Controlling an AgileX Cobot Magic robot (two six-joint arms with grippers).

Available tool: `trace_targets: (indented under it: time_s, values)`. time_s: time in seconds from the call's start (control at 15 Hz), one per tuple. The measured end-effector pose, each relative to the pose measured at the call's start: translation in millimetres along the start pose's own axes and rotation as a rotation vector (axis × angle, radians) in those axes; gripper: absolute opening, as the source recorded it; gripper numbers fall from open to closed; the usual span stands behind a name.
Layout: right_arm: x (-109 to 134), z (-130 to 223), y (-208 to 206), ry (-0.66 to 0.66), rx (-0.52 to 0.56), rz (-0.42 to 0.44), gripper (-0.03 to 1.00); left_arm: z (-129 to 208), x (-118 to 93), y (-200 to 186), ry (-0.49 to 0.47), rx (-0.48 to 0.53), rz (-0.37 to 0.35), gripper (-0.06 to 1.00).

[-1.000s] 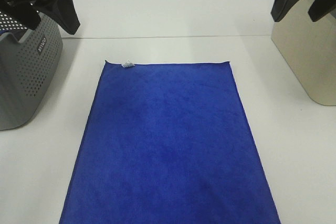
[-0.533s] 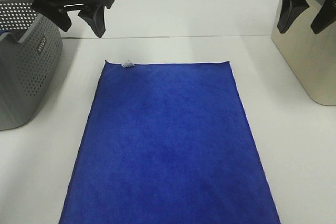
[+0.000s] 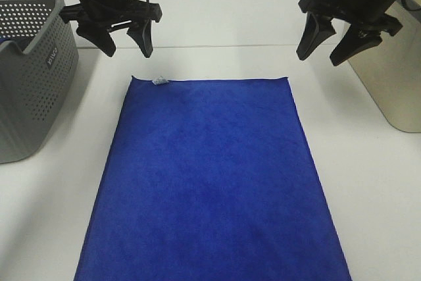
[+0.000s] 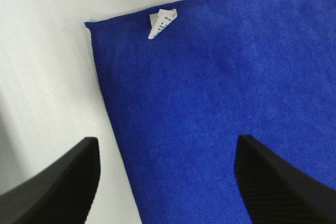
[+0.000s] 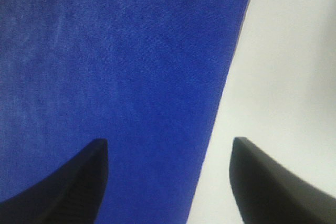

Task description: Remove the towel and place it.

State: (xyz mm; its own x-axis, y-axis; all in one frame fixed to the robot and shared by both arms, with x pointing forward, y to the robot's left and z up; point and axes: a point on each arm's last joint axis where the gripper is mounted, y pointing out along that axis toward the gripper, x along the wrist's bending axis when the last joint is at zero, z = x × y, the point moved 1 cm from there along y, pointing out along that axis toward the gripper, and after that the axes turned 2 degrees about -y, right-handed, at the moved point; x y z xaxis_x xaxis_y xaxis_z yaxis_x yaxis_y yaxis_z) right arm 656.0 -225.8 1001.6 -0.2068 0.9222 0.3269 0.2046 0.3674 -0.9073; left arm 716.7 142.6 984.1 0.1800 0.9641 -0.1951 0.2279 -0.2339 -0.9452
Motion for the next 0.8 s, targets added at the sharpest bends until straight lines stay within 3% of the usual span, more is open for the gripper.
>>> trace_targets:
  time_s: [0.27,0.47,0.8]
  values:
    - [-11,-18,28,-0.020,0.017,-0.001,0.65,-3,10,31,-0.039,0.040,0.032,0.68]
    - [-15,-38,39,-0.042,0.010,-0.010,0.65,-5,39,46,-0.148,0.070,0.112,0.68]
    - [-20,-47,58,-0.061,0.019,-0.029,0.65,-1,55,71,-0.179,0.115,0.149,0.68]
